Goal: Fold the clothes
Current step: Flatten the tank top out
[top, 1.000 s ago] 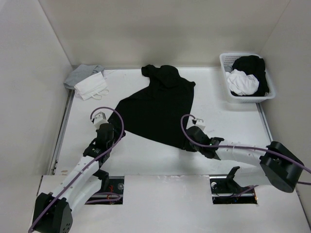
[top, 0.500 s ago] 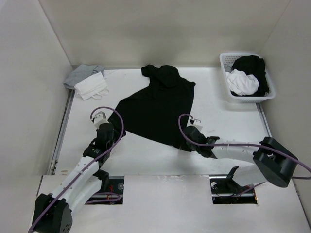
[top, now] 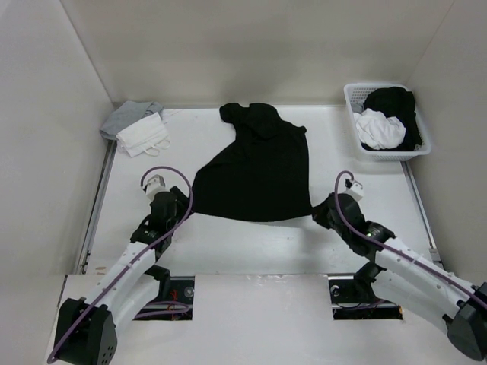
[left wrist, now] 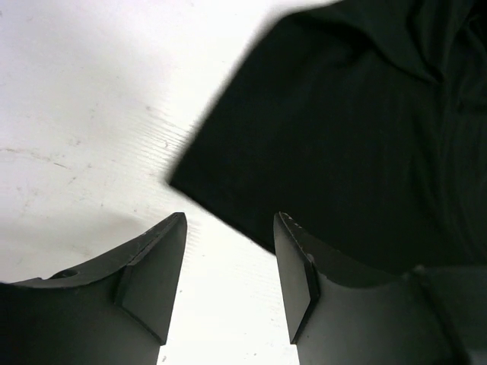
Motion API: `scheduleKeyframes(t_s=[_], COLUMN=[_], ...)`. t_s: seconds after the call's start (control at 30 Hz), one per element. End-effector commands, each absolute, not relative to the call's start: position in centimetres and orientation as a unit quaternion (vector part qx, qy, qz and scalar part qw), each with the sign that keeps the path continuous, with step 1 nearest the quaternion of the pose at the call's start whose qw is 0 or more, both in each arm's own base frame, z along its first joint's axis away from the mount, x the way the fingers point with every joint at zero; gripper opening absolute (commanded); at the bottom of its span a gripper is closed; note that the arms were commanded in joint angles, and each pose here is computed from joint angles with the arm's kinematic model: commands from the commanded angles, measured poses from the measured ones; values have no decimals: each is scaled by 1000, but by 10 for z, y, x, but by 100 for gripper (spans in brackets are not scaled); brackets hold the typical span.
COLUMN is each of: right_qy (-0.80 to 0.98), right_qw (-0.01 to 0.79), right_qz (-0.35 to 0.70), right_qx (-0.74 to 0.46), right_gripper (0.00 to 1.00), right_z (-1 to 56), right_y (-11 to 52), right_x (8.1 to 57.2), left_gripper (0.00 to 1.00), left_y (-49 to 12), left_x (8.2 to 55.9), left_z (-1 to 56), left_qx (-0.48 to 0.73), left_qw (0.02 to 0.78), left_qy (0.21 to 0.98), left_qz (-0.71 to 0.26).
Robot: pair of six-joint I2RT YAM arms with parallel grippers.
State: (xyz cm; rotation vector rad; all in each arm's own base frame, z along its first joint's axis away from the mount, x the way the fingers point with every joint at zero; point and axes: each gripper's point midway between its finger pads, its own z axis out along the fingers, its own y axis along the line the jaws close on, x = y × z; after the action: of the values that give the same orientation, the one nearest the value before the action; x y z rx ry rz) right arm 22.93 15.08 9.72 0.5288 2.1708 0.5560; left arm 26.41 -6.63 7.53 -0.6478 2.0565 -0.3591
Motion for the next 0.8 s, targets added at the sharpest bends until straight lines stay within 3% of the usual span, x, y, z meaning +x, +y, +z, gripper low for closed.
scheduleKeyframes(t_s=[0.0,0.13,0.47,0.77], right_qy=[862,857,857,854], right_qw=[420,430,429,434], right_qz=[187,193,208,213], right_qx=[213,208,195,194], right_gripper=[3,4,4,4], right_z=[94,96,95,98], right_y=[126,124,130,130], right_x=[234,243,247,247], left_gripper=[47,42,42,28], left_y=[-68,-71,-83,-74], left_x=[264,260,263,272], left_z=[69,49,30,25], left_qx=[-267,-259,-245,-254], left_qw=[442,411,390,395], left_qy=[841,863,875,875], left_qz=[-158,-142,-150,-120])
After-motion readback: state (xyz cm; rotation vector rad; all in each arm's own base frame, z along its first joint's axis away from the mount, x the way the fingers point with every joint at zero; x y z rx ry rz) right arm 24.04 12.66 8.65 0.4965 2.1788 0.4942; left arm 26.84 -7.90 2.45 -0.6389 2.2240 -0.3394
